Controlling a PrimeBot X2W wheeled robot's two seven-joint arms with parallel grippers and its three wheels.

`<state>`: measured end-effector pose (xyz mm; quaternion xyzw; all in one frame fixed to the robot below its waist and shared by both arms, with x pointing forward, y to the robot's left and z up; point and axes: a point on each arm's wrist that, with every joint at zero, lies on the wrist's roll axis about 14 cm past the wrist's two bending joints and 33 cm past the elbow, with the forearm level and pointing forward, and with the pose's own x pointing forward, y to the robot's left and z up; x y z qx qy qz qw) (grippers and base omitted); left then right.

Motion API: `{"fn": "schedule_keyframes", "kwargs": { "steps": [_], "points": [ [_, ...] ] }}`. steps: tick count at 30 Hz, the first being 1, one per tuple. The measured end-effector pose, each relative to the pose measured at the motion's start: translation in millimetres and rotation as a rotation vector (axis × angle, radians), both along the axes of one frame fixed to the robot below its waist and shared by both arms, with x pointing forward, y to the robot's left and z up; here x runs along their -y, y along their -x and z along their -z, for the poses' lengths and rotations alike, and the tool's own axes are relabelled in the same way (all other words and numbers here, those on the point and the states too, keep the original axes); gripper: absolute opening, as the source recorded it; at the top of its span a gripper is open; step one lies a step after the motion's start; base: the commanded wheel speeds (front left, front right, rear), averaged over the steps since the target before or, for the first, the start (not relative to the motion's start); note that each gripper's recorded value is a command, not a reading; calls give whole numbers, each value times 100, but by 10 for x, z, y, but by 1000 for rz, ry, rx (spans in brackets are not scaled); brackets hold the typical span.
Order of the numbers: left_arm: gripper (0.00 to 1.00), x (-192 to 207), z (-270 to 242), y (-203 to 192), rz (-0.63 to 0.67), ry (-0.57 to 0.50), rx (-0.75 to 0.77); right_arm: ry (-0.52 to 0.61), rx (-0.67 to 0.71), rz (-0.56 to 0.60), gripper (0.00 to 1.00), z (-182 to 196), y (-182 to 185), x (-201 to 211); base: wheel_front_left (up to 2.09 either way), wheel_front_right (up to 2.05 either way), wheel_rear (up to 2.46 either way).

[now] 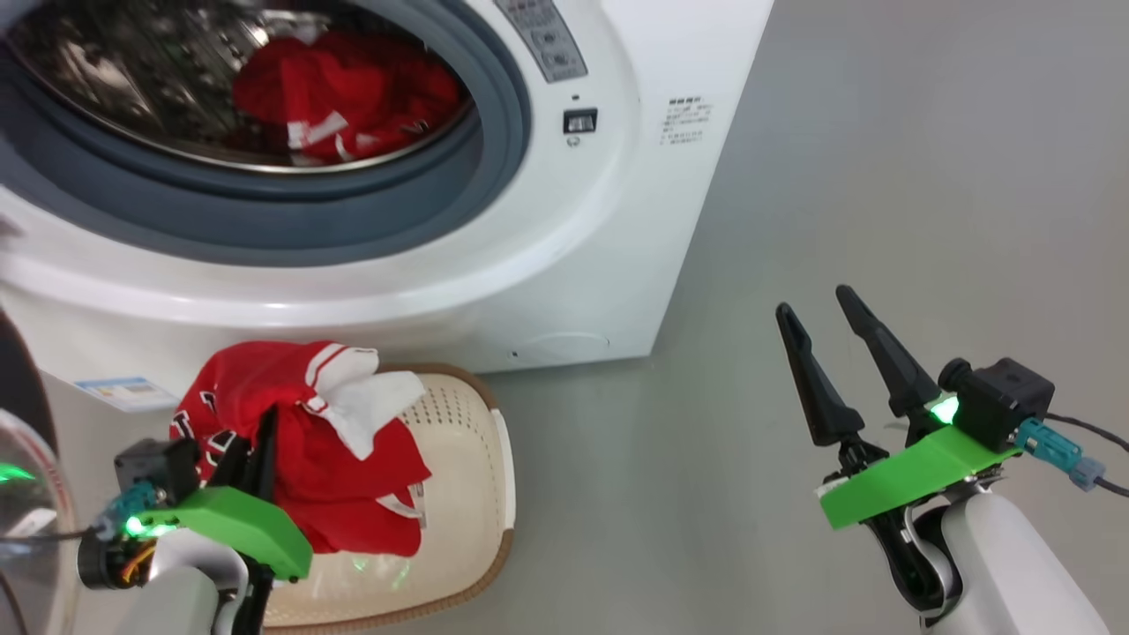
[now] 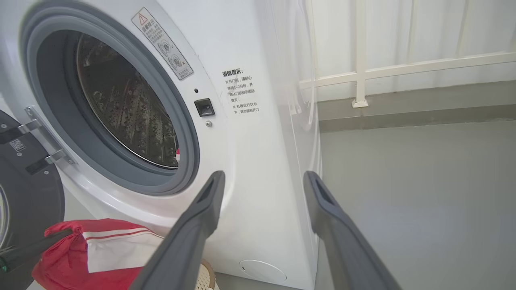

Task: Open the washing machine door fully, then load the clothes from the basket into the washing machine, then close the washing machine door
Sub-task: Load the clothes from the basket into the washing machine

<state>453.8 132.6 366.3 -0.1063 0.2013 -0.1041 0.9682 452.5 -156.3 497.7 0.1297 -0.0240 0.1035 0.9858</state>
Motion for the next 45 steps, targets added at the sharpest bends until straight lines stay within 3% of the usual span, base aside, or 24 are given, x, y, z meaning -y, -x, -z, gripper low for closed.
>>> {"fn": "schedule_keyframes", "kwargs": {
  "steps": [19, 45],
  "points": [
    [0, -7, -1264, 415, -64, 50, 393, -12, 55, -3, 100, -275, 349, -2, 0, 0, 0],
    [0, 57, -1720, 357, -58, 73, 530, -5, 44, 1, 100, -228, 316, 31, 0, 0, 0]
  ]
}}
